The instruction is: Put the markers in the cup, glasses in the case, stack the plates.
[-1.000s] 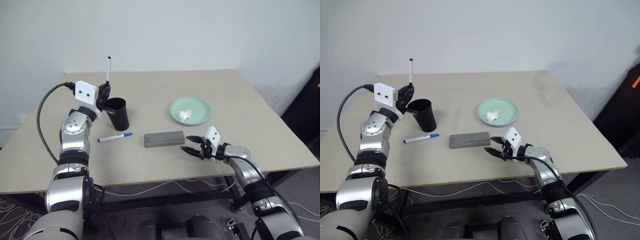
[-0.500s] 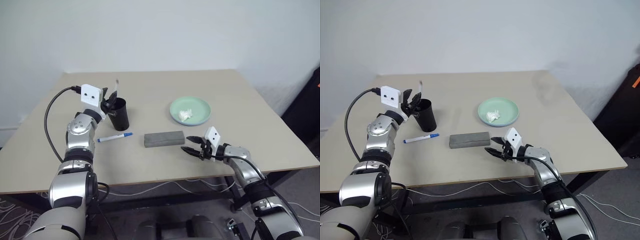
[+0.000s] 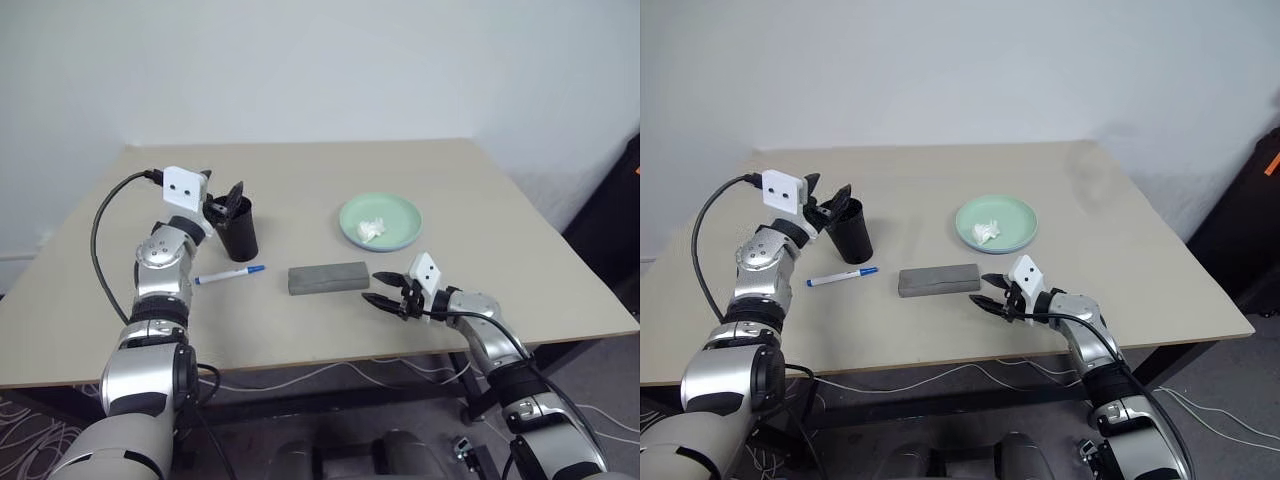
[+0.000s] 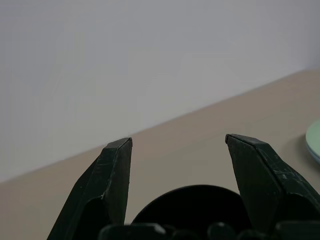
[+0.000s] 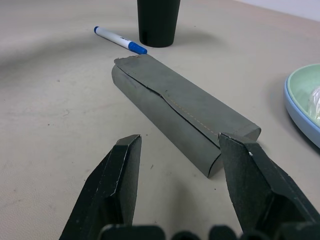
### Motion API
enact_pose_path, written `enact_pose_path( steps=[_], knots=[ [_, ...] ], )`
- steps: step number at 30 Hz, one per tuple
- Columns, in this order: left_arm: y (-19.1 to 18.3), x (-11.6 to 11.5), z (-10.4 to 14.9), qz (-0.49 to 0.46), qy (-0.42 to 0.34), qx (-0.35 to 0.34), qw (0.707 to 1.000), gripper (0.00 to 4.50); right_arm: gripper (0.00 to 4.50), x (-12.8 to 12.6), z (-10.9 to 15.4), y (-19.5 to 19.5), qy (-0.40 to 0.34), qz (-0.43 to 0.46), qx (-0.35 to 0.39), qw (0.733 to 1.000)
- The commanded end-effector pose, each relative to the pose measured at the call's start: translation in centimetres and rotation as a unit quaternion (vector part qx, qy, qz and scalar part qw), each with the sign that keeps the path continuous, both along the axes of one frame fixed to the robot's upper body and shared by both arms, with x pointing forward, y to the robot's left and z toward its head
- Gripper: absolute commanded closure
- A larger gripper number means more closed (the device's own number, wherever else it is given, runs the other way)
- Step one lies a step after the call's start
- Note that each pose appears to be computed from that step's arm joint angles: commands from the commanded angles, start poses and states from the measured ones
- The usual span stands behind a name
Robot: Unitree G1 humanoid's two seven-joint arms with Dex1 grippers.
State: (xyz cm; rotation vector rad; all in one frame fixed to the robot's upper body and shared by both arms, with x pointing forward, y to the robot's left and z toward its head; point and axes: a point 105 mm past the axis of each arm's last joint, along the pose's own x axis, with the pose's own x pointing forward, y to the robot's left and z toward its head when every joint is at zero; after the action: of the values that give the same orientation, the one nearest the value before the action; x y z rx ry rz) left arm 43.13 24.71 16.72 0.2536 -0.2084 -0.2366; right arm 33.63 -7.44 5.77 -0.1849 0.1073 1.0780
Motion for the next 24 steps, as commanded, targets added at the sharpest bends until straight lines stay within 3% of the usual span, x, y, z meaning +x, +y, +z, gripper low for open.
enact_pose_path(
  steps=[1, 2, 4, 6, 10, 16, 24],
  knots=[
    [-0.2, 0.1, 2.3, -0.006, -0.038, -0.006, 0.999, 1.38, 1.84, 0.6, 1.8, 0.4, -0.034, 0.007, 0.009, 0.999],
    [-0.2, 0.1, 2.3, -0.006, -0.038, -0.006, 0.999, 1.38, 1.84, 0.6, 1.8, 0.4, -0.034, 0.007, 0.009, 0.999],
    [-1.3, -1.1, 4.4, -0.134, -0.001, 0.003, 0.991, 1.38, 1.84, 0.5, 1.8, 0.3, -0.033, 0.008, 0.008, 0.999],
    [-2.1, -2.2, 5.3, -0.199, 0.019, 0.005, 0.980, 1.38, 1.84, 0.5, 1.7, 0.3, -0.033, 0.009, 0.007, 0.999],
    [-1.0, -4.8, 4.7, -0.276, 0.130, 0.112, 0.946, 1.38, 1.84, 0.7, 1.8, 0.5, -0.034, 0.011, 0.007, 0.999],
    [-0.2, -5.7, 4.3, -0.296, 0.205, 0.180, 0.915, 1.38, 1.84, 0.9, 1.8, 0.8, -0.035, 0.012, 0.009, 0.999],
    [2.0, -6.1, 0.2, -0.270, 0.333, 0.316, 0.847, 1.38, 1.84, 1.0, 1.9, 0.6, -0.037, 0.006, 0.010, 0.999]
  ],
)
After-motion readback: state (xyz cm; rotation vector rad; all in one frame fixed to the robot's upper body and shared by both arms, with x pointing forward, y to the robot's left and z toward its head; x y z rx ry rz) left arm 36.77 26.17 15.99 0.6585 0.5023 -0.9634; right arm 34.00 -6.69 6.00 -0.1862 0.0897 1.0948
